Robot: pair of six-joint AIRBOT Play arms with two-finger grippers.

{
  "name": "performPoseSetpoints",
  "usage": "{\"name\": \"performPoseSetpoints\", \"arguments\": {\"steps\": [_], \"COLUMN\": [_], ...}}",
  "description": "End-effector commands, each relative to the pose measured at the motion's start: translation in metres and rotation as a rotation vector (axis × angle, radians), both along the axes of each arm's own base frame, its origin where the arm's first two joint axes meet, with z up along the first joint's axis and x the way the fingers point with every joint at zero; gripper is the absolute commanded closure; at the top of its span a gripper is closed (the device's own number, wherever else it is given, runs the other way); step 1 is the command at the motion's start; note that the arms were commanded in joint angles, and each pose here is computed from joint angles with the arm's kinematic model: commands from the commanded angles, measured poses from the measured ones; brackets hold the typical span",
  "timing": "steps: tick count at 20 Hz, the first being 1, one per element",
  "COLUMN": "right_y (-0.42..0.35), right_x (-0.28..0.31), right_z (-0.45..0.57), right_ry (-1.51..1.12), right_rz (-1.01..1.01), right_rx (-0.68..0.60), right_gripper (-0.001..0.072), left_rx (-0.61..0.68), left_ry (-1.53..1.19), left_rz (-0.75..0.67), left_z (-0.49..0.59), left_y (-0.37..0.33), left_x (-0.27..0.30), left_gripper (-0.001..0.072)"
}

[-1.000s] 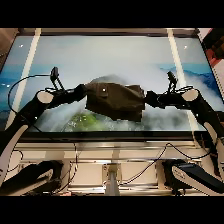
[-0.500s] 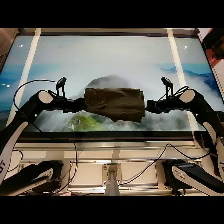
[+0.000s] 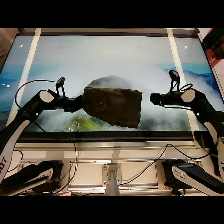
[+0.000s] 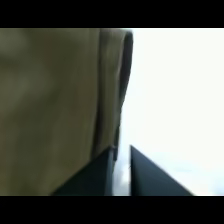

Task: Fold the clothes and pants, and hang the long-sleeved shirts on hangers.

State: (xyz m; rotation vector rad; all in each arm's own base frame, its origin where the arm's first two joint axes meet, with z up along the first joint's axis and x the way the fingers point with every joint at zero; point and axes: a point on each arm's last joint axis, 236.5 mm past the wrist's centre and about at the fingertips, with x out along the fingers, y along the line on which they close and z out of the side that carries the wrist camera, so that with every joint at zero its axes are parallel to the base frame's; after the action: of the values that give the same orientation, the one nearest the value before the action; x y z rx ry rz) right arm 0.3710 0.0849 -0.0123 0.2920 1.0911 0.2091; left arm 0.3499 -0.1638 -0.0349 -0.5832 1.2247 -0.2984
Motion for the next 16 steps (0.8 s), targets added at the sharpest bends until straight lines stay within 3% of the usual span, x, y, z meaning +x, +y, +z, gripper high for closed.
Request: {"name": "performPoseSetpoints", "arguments": {"steps": [1, 3, 4, 5, 6, 9, 13, 14, 15, 16], "right_y": [-0.036, -0.062, -0.076, -0.09, -0.105, -0.121, -0.035, -0.022, -0.014, -0.008], "right_x": [0.036, 0.057, 0.064, 0.068, 0.065, 0.024, -0.022, -0.018, -0.011, -0.004], "right_z": [0.032, 0.068, 0.082, 0.09, 0.09, 0.046, 0.029, 0.025, 0.014, -0.002], "right_ry": [-0.157, -0.237, -0.266, -0.276, -0.252, 0.011, 0.246, 0.251, 0.251, 0.25], "right_rz": [-0.017, -0.075, -0.107, -0.14, -0.177, -0.204, 0.138, 0.139, 0.118, 0.097], "right_rx": [-0.14, -0.161, -0.165, -0.168, -0.156, -0.008, 0.481, 0.548, 0.565, 0.544], "right_gripper": [0.0683, 0.0694, 0.0695, 0.0695, 0.0697, 0.0698, 0.0693, 0.0567, 0.0219, 0.01], "left_rx": [-0.008, -0.012, -0.013, -0.008, 0.001, 0.01, 0.021, 0.02, 0.02, 0.019], "left_ry": [-0.054, -0.093, -0.115, -0.149, -0.184, -0.255, -0.281, -0.28, -0.28, -0.28], "left_rz": [0.062, 0.103, 0.121, 0.128, 0.124, 0.128, 0.11, 0.109, 0.108, 0.109], "left_z": [0.017, 0.031, 0.04, 0.049, 0.058, 0.081, 0.087, 0.087, 0.087, 0.087], "left_y": [0.018, 0.033, 0.04, 0.047, 0.052, 0.059, 0.058, 0.058, 0.058, 0.058], "left_x": [0.013, 0.019, 0.022, 0.024, 0.025, 0.024, 0.023, 0.023, 0.023, 0.023], "left_gripper": [0.0225, 0.0236, 0.0355, 0.057, 0.067, 0.0672, 0.0672, 0.0672, 0.0672, 0.0672]}}
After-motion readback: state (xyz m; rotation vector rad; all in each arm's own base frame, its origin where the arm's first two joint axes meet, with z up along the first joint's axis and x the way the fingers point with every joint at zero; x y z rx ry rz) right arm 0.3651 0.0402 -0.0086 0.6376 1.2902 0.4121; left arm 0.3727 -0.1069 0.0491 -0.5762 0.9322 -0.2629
